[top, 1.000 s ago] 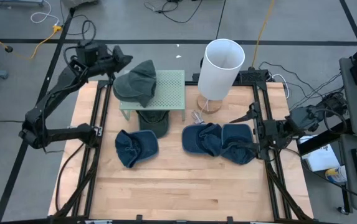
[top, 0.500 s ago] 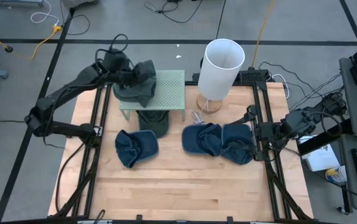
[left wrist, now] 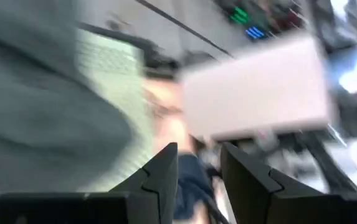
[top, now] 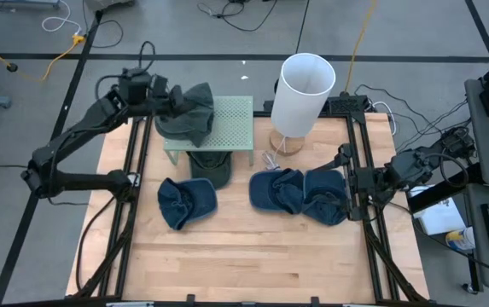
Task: Pick & Place hat
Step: Adjust the left blue cap
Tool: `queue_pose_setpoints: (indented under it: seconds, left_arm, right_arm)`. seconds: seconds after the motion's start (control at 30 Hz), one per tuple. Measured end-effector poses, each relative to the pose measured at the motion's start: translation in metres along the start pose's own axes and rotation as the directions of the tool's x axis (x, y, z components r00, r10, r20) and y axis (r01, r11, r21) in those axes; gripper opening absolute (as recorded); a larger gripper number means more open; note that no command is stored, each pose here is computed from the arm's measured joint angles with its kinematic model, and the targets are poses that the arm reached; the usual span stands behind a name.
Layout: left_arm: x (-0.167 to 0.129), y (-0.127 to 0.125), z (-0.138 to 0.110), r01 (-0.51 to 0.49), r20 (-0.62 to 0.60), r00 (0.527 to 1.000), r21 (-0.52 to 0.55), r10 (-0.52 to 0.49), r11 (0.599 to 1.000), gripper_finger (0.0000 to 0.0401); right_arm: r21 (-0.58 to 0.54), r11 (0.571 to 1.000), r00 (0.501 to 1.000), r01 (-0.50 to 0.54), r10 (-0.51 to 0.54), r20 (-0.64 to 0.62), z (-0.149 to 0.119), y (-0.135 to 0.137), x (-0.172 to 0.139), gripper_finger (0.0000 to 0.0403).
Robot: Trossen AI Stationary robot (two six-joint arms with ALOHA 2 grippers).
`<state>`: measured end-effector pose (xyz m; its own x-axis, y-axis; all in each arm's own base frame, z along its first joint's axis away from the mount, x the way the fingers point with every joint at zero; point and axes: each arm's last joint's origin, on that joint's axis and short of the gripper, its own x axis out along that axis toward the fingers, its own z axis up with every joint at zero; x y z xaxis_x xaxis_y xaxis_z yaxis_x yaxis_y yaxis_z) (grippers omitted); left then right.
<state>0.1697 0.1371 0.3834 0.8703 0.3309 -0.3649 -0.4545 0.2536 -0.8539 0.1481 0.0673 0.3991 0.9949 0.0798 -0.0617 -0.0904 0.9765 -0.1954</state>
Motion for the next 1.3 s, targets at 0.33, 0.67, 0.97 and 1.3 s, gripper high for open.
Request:
queue_pose_setpoints:
  seconds: [0.33, 0.67, 0.97, 1.3]
  left_arm:
    - [0.018, -0.023, -0.071, 0.097, -0.331, 0.944, 0.281, 0.001, 0.955, 0.0124]
    - [0.011, -0.021, -0.121, -0.073, -0.536, 0.829, 0.183, 0.162, 0.980, 0.0124]
    - [0.001, -0.001, -0.147, -0.375, -0.501, 0.727, 0.285, 0.470, 0.882, 0.0124]
    - [0.017, 0.015, -0.169, -0.510, -0.334, 0.602, 0.538, 0.725, 0.671, 0.0124]
  right_arm:
    - [0.004, 1.000, 1.000, -0.001, 0.001, -0.008, -0.001, 0.000, 0.000, 0.0318]
    - [-0.012, 1.000, 1.000, -0.002, 0.002, -0.013, -0.001, 0.001, 0.002, 0.0318]
    - [-0.065, 0.998, 0.999, -0.013, 0.009, -0.051, -0.006, 0.007, 0.013, 0.0318]
    - [-0.096, 0.995, 0.997, -0.024, 0.016, -0.078, -0.010, 0.011, 0.021, 0.0318]
